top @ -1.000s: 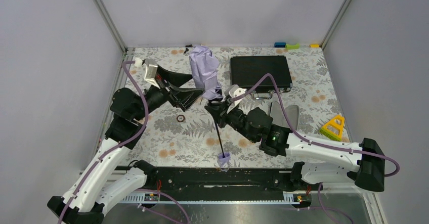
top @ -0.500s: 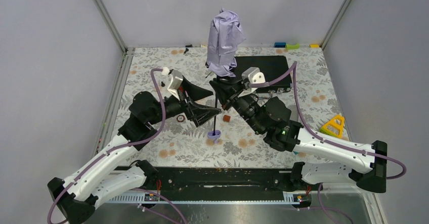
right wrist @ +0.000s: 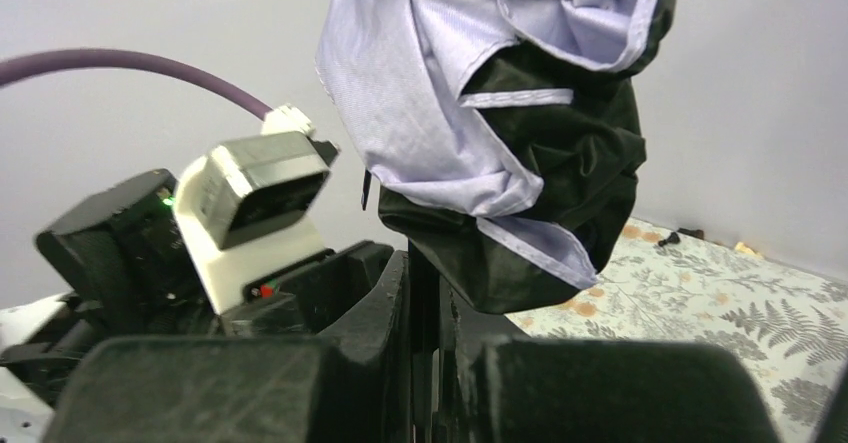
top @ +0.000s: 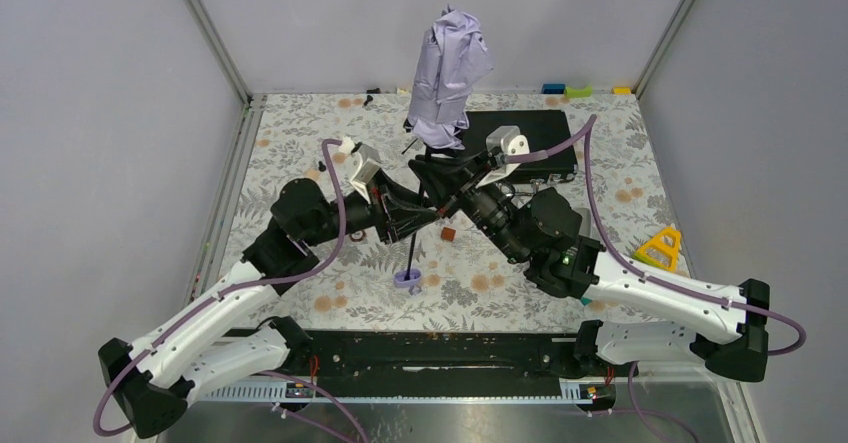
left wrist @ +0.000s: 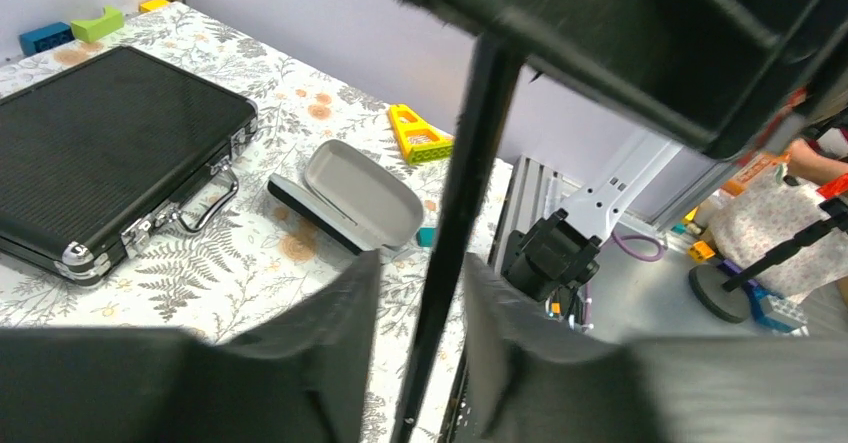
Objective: Open the umbrella
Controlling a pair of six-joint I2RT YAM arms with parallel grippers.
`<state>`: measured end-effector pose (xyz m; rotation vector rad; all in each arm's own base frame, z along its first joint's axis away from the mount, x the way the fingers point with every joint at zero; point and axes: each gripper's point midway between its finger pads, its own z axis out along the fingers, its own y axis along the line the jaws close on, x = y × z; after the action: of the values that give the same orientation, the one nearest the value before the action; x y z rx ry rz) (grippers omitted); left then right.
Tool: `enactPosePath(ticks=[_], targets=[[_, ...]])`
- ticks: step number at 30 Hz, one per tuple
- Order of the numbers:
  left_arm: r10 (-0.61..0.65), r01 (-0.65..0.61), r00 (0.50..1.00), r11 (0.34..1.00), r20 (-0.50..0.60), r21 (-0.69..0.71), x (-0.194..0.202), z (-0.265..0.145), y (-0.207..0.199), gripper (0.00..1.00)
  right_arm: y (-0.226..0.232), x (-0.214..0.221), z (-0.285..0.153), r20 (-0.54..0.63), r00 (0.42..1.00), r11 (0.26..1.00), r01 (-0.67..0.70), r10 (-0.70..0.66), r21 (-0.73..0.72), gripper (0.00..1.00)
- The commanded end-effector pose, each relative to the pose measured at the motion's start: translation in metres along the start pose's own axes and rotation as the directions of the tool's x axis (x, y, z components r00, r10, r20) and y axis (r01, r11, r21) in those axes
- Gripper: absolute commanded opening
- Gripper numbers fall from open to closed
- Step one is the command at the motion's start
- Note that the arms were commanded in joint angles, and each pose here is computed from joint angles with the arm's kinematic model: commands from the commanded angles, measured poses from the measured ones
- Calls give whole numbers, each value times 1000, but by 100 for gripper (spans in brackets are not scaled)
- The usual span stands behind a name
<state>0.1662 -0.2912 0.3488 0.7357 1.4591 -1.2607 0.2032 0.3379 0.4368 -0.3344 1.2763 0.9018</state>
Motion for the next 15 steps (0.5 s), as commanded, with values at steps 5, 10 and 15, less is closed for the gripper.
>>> enactPosePath(ticks=[5, 10, 15], targets=[[35, -37, 998, 999, 56, 32, -24, 2, -14, 0, 16, -50, 8, 119, 991, 997, -61, 66, -47, 0], [-46, 39, 994, 997, 96, 74, -26, 0, -22, 0, 6, -28, 13, 59, 998, 1000, -10, 10, 6, 22], [-141, 121, 980, 983, 142, 139, -28, 0, -31, 0, -6, -3, 6, 43, 999, 999, -2, 0, 43, 58]])
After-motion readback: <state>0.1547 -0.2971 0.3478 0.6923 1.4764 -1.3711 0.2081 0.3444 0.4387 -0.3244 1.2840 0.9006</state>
